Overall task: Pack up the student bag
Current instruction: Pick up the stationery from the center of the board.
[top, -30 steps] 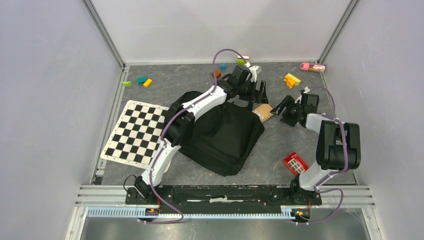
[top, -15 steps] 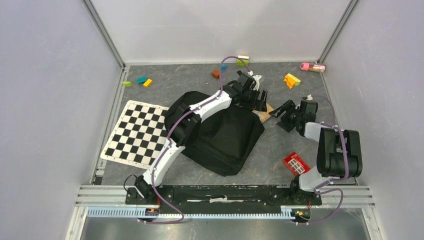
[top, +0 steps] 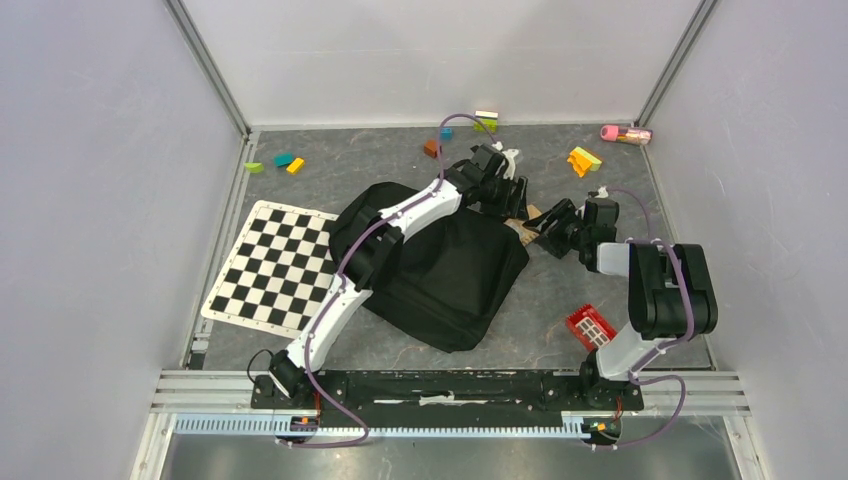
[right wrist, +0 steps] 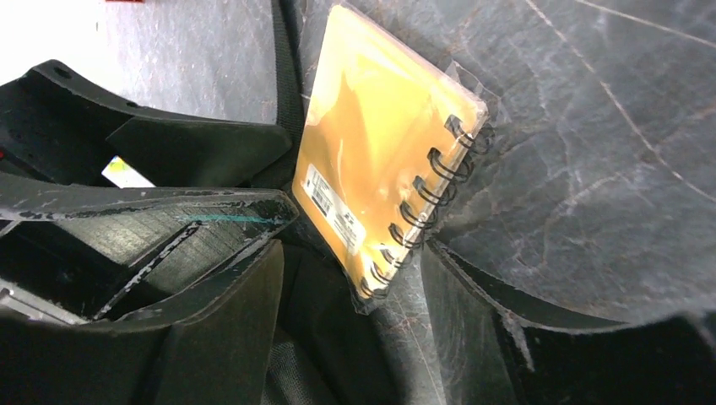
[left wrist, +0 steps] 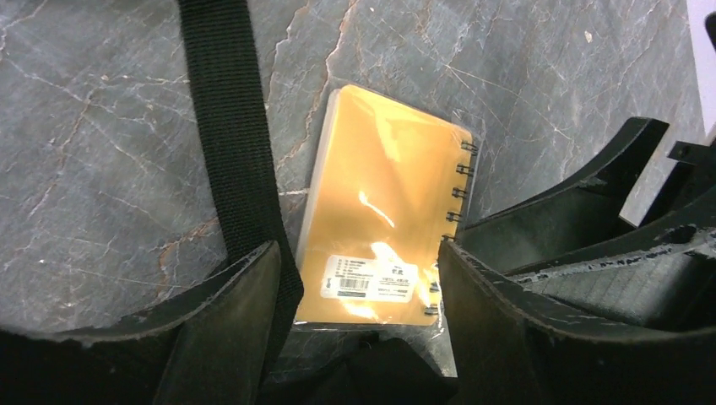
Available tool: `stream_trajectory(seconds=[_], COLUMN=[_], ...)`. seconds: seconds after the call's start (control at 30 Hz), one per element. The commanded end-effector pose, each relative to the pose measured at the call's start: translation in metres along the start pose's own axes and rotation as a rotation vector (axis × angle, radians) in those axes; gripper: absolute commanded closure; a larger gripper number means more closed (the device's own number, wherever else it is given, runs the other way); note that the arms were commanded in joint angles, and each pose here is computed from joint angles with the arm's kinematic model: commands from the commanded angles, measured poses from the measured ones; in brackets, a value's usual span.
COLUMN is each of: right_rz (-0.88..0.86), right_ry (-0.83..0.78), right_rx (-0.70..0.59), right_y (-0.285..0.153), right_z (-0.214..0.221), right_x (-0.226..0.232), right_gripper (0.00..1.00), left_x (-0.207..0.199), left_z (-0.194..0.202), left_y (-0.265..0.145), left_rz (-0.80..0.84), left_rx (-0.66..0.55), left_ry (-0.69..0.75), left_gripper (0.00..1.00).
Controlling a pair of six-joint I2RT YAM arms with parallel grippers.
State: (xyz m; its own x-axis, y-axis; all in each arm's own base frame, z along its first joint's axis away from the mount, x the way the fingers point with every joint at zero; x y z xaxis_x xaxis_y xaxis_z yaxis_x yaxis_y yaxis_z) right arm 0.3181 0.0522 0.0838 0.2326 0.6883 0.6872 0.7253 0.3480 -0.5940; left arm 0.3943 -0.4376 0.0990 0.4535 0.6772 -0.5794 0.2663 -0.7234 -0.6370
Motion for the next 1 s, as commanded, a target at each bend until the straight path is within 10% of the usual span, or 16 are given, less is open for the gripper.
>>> stream_trajectory(seconds=[0.0, 0.7, 0.97], right_rz=[-0.05, -0.202, -0.186], right_ry=[-0.046, -0.154, -0.236], right_rx=[-0.075, 0.036, -0.085], right_y=[0.017, 0.034, 0.014], right_z=[-0.018, -0.022, -0.058], right_x=[0.007, 0.012, 0.03], right_gripper=[0.35, 0.54, 0.97], left_x=[-0.009, -0.009, -0.008], left_z=[0.036, 0.023, -0.006], left_y=[0.004, -0.014, -0.04], left_rz=[0.1, 0.236, 0.186], left_rx=[0.176, 0.174, 0.063], left_ry=[-0.097, -0.237, -0.212], left_gripper=[0.29, 0.62, 0.49])
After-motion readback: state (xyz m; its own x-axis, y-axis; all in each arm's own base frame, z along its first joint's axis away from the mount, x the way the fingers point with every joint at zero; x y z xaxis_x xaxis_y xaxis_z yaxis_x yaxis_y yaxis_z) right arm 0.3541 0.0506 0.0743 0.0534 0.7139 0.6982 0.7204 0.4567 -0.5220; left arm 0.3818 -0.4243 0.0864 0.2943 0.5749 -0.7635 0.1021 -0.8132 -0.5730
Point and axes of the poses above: each gripper's point midway between its finger pads, its own y axis out along the fingers, its own x axis along the line the jaws close on, z = x × y, the point moved 8 cm from there along -y, back along the fingers, and after that the axes turned 8 degrees about -y, right-handed, at the moved point
